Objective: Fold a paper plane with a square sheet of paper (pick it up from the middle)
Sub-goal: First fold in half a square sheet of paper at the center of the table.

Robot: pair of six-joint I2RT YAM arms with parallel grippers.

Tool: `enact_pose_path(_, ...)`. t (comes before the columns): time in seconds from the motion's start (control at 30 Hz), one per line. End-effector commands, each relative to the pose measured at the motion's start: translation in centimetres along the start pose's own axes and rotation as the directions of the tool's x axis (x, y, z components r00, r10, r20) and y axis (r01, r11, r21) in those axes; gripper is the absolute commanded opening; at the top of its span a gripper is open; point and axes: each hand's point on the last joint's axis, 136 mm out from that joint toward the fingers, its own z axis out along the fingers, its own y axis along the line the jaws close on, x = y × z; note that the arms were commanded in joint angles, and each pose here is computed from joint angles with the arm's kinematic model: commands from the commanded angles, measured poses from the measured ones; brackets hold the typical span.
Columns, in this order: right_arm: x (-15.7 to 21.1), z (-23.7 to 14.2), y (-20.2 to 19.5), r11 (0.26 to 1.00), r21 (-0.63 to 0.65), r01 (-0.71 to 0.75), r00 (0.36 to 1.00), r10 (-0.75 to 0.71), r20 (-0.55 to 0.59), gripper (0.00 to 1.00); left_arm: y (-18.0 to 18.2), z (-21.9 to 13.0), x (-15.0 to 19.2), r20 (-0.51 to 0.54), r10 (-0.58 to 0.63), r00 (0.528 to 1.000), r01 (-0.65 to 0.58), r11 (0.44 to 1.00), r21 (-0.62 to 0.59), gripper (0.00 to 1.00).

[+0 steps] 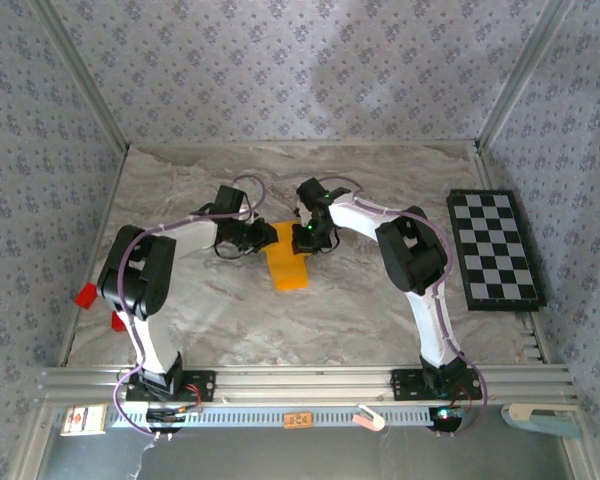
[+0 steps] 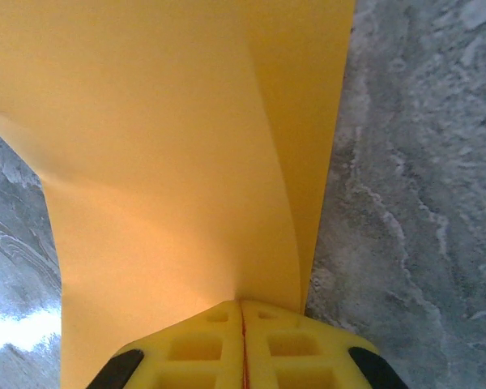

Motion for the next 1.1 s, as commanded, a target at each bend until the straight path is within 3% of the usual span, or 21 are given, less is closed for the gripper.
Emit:
enact_pose_path(0.0,6.5,4.6,-9.5,0.941,0.335,-0.042,0.971,0.118,-0.209,0.09,-0.4,1.2,-1.3,0.0,0.034,0.999,-0.034,0.999,0.017,0.19)
enact_pose_path(0.37,6.7,4.4,-9.9,0.937,0.348,-0.033,0.97,0.114,-0.215,0.08,6.0,1.9,-2.7,0.043,-0.011,0.999,0.016,0.994,-0.113,0.16)
enact_pose_path(0.57,6.8,4.5,-10.0,0.935,0.353,-0.03,0.97,0.112,-0.216,0.08,6.4,0.4,-3.5,0.079,0.0,0.997,0.009,0.994,-0.109,0.15)
enact_pose_path(0.67,6.7,4.5,-10.0,0.936,0.352,-0.029,0.971,0.11,-0.212,0.08,5.6,0.0,-3.7,0.077,0.008,0.997,0.0,0.995,-0.095,0.13)
enact_pose_path(0.87,6.7,4.5,-9.8,0.936,0.35,-0.028,0.971,0.109,-0.214,0.08,-0.5,-0.4,-1.8,0.078,0.121,0.99,-0.12,0.993,-0.022,0.13)
enact_pose_path(1.07,6.9,4.6,-9.9,0.937,0.348,-0.032,0.969,0.115,-0.218,0.08,-0.6,1.0,-2.5,0.071,0.109,0.992,-0.107,0.994,-0.024,0.13)
